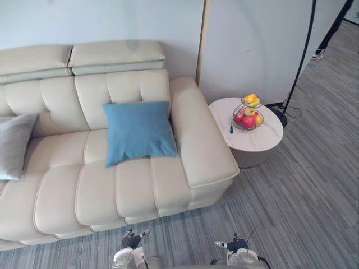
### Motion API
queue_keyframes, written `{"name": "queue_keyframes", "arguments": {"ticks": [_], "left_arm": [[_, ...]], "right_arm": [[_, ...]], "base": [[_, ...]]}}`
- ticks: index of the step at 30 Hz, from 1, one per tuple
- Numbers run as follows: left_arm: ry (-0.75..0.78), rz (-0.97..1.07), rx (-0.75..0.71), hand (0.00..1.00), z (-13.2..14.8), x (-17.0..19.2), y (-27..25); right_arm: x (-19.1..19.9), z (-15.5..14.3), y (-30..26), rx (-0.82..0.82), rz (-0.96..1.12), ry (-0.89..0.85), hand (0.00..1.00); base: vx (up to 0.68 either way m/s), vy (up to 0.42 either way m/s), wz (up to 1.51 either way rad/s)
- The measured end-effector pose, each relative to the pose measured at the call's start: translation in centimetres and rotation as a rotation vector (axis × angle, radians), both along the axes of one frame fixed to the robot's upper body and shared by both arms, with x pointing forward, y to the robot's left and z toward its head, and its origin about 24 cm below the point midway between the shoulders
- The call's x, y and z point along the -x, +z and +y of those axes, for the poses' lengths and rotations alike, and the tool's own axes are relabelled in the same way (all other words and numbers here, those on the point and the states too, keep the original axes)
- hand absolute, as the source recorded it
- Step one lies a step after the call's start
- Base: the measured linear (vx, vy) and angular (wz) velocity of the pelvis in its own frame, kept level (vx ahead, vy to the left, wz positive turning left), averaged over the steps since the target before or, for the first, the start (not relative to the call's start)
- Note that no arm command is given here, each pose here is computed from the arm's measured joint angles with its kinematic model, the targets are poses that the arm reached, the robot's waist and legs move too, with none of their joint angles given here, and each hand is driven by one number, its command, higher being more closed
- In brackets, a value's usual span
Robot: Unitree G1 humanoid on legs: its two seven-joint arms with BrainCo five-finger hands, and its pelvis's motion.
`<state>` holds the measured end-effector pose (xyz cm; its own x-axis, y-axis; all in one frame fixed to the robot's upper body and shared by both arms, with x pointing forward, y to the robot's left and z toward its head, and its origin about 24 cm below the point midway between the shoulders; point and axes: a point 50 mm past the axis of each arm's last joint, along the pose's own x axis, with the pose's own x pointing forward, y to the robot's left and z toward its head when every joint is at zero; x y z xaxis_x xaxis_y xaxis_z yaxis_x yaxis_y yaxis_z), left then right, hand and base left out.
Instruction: Pick up cushions and gather them together orderly.
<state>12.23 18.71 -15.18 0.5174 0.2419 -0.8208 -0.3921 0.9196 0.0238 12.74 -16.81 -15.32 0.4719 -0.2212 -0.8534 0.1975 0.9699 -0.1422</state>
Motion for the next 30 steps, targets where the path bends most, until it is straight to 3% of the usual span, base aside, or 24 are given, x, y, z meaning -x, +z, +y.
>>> {"name": "queue_keyframes", "arguments": {"ticks": [9,12,17,26,30], "left_arm": [[-0.023,0.042,-0.015,0.00,0.3,0.5,-0.3],[-0.053,0.055,0.004,0.00,-0.3,0.1,-0.4],[-0.041,0.054,-0.009,0.00,0.1,0.3,-0.3],[-0.001,-0.022,0.001,0.00,-0.6,-0.3,0.2],[-0.001,-0.004,-0.050,0.00,1.2,0.3,0.3]], "right_arm": [[-0.9,0.0,0.2,-0.008,-0.017,-0.001,0.00],[-0.4,-2.5,0.1,0.044,0.006,-0.040,0.00],[0.1,-4.0,0.2,0.063,0.014,-0.106,0.00],[-0.1,-2.5,0.0,0.036,0.014,-0.126,0.00],[0.6,0.3,-0.5,-0.025,0.032,-0.097,0.00]], "base": [[0.02,-0.021,-1.37],[0.26,-0.192,-1.38],[0.25,-0.202,-0.88],[0.32,0.118,-1.32],[0.41,0.240,-1.35]]}}
